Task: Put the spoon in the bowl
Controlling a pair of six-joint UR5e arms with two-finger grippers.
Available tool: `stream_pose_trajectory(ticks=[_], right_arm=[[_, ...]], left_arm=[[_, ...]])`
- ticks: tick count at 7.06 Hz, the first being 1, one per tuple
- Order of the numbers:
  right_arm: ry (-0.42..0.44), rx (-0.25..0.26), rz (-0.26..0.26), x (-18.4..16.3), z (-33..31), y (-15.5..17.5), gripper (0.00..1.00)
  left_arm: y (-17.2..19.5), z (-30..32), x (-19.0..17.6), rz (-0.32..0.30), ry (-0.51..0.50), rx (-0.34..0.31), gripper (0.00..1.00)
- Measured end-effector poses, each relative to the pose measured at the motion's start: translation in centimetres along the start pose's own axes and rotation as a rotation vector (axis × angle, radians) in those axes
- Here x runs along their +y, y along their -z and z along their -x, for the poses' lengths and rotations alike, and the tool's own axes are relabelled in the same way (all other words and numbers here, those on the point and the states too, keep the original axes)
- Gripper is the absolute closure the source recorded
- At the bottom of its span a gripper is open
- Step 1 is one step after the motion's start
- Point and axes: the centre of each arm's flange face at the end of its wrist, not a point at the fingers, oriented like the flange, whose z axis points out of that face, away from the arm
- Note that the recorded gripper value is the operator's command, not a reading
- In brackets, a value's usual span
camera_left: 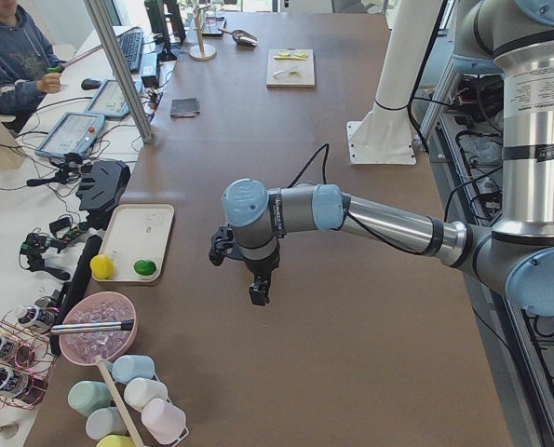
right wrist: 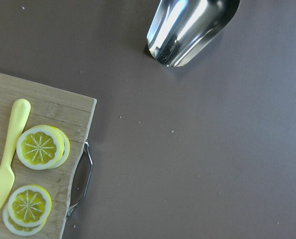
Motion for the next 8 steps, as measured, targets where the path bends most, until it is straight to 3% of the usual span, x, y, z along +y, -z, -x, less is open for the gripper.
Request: stream_pose_trajectory(ticks=[4, 8], right_arm=[[0.015, -0.011, -0.006, -0.3, 0.5, 0.0, 0.0], [0.021, -0.071, -0.023, -0.8, 1.3, 0.1, 0.0]], left_arm=[[-0.2, 0.3, -0.1, 0.004, -0.006, 0.001, 0.02], [-0.3, 0.6, 0.2, 0.003, 0.009, 0.007, 0.02]])
